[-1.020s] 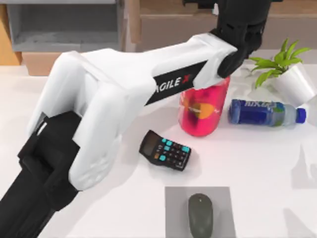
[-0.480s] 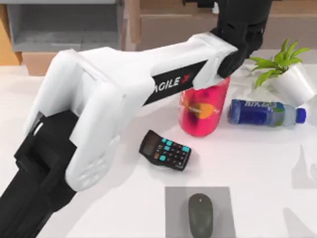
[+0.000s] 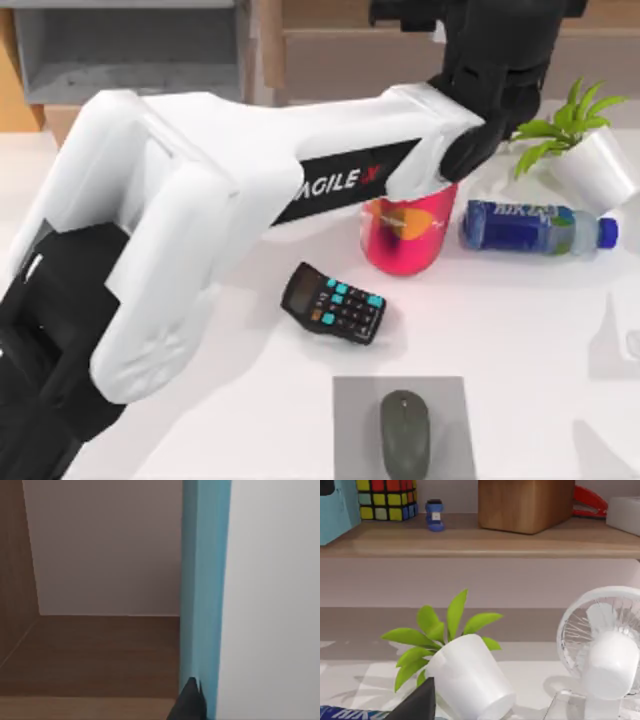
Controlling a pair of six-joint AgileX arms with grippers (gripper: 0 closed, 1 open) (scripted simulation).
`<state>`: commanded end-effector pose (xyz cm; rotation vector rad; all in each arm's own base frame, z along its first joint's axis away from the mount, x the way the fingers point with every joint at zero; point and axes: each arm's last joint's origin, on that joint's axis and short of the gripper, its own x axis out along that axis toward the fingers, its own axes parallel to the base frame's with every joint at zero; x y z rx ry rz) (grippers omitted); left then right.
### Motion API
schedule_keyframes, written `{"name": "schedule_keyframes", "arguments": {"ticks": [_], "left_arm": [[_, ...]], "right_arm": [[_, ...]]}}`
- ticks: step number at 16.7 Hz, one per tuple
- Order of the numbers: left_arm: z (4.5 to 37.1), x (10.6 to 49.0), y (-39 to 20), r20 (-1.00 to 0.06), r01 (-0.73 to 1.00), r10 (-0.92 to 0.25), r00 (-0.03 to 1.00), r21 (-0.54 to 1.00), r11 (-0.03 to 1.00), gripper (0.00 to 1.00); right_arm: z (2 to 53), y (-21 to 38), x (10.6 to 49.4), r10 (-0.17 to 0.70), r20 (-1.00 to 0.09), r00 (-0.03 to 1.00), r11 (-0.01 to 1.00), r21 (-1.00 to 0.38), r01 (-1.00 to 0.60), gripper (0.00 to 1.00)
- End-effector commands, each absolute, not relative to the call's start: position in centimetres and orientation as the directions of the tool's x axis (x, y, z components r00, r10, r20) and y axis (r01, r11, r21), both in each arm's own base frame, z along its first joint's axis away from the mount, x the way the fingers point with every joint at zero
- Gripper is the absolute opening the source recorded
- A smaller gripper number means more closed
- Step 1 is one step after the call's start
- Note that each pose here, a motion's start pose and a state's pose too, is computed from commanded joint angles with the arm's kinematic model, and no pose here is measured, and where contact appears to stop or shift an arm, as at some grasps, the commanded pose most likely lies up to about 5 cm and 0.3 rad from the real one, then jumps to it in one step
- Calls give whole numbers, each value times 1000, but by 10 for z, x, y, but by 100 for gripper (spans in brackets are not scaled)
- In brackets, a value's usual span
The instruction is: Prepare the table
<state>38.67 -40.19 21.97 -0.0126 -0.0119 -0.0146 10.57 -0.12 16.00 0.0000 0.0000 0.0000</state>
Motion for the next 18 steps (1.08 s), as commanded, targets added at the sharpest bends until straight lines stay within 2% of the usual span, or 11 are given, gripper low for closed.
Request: {"name": "schedule_keyframes", "arguments": {"ticks": [5,8,14,18], "left_arm": [[218,390,-400,9,10,-10,1000,-8,1000,0],[224,384,-394,21,49,-49,999,-16,999,0],[228,328,-369,30,317,-322,946,111,942,0],[255,292,-307,101,389,-433,896,296,873,0]], "right_arm": [[160,-1,106,0,0,1000,1000,0,0,100],[160,-1,106,0,0,1000,1000,0,0,100],[160,-1,106,0,0,1000,1000,0,0,100],[160,-1,106,0,0,1000,1000,0,0,100]]}}
